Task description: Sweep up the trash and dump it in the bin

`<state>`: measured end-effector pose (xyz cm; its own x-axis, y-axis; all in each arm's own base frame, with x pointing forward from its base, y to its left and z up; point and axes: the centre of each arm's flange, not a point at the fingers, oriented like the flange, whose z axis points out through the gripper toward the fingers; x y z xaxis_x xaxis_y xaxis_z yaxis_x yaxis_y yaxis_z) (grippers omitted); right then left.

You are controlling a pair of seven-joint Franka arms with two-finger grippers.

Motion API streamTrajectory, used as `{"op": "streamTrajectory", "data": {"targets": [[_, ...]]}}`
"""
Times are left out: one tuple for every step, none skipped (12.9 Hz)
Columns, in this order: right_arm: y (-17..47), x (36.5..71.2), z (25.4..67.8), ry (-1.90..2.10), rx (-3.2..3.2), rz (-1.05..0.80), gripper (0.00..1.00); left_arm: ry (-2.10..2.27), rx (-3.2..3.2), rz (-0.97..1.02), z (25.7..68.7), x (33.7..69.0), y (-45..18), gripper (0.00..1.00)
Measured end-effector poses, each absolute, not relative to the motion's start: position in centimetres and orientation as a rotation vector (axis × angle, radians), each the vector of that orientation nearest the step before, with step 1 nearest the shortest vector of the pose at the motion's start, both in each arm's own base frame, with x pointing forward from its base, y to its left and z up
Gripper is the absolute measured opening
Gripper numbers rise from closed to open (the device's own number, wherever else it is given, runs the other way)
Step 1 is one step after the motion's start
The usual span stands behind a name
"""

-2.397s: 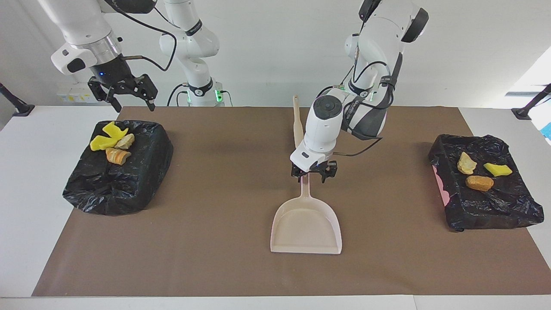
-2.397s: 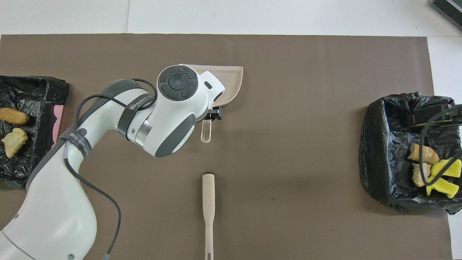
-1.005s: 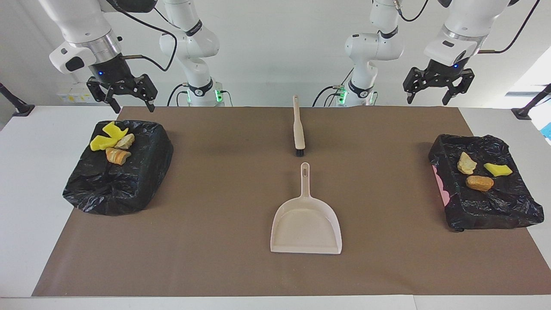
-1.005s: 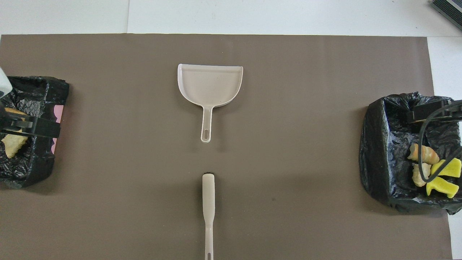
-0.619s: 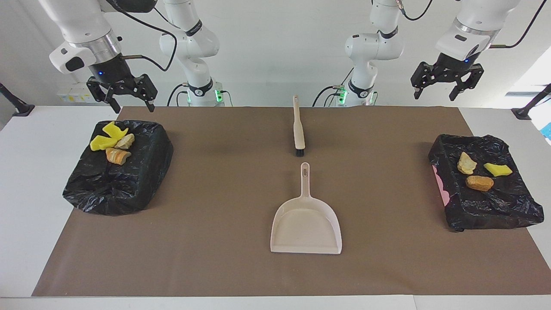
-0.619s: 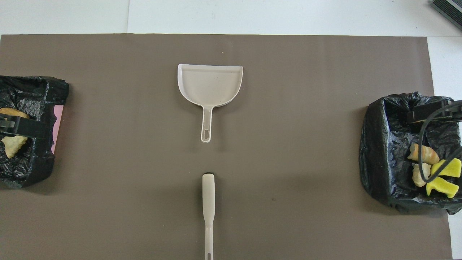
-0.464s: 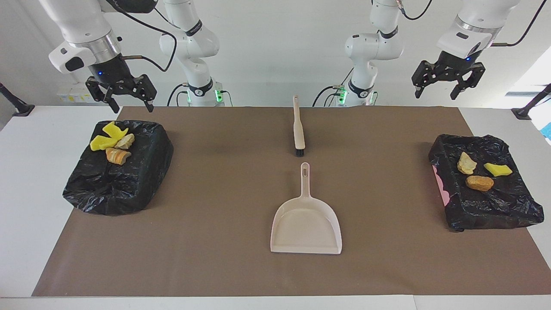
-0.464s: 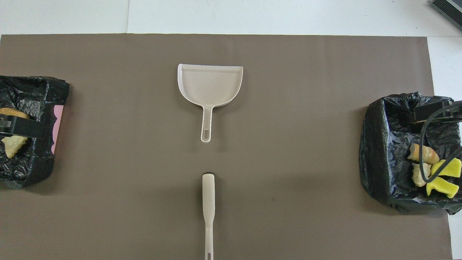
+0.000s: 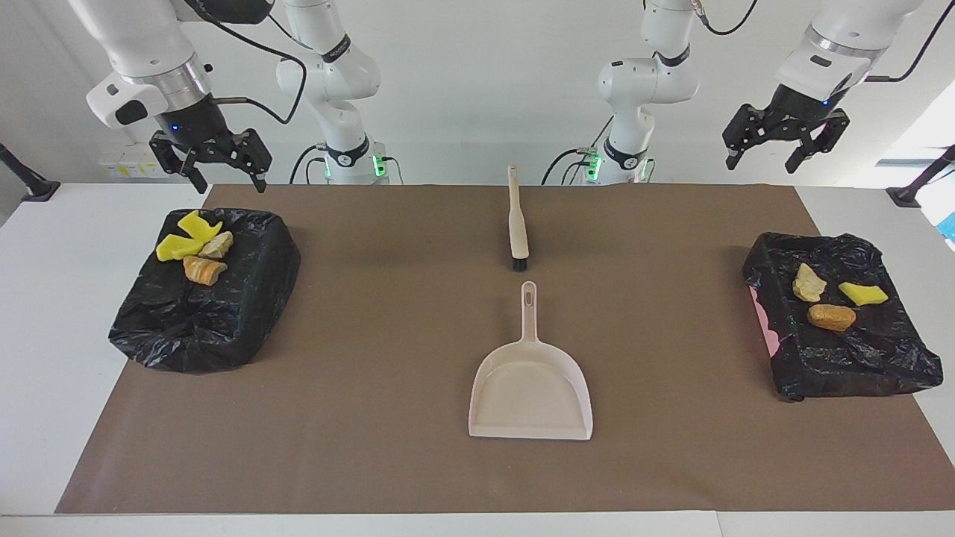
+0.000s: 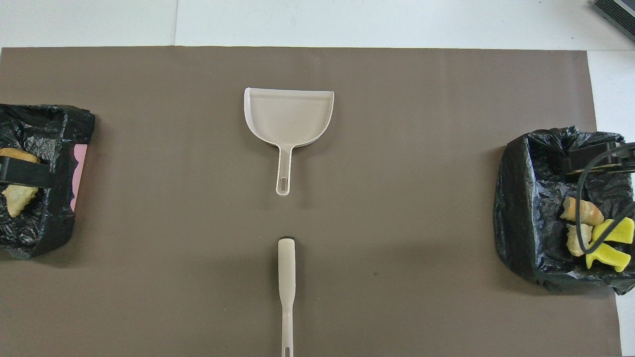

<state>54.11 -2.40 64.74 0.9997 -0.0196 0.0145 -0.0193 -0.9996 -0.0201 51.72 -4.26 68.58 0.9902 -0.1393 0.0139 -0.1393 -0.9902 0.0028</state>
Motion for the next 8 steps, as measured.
{"op": "streamTrajectory", "data": {"targets": [[-2.39,54.09,64.73,0.03,-3.121,-0.021,1.0,-0.219,3.13,0.022,68.58,51.72,-4.27,1.0],[-2.38,54.05,64.7,0.03,-3.121,-0.015,1.0,-0.22,3.129,0.022,68.58,51.72,-4.28,1.0],[-2.37,54.03,64.68,0.03,-3.121,-0.012,1.0,-0.22,3.129,0.021,68.58,51.72,-4.29,1.0],[-2.39,54.03,64.68,0.03,-3.121,-0.012,1.0,-0.22,3.129,0.021,68.58,51.72,-4.29,1.0],[-2.41,54.03,64.68,0.031,-3.121,-0.012,1.0,-0.22,3.129,0.021,68.58,51.72,-4.29,1.0],[-2.42,54.03,64.68,0.031,-3.121,-0.012,1.0,-0.22,3.129,0.021,68.58,51.72,-4.3,1.0],[-2.44,54.03,64.68,0.032,-3.121,-0.012,1.0,-0.22,3.129,0.021,68.57,51.72,-4.3,1.0],[-2.45,54.03,64.68,0.032,-3.121,-0.012,1.0,-0.22,3.129,0.021,68.57,51.72,-4.3,1.0]]}}
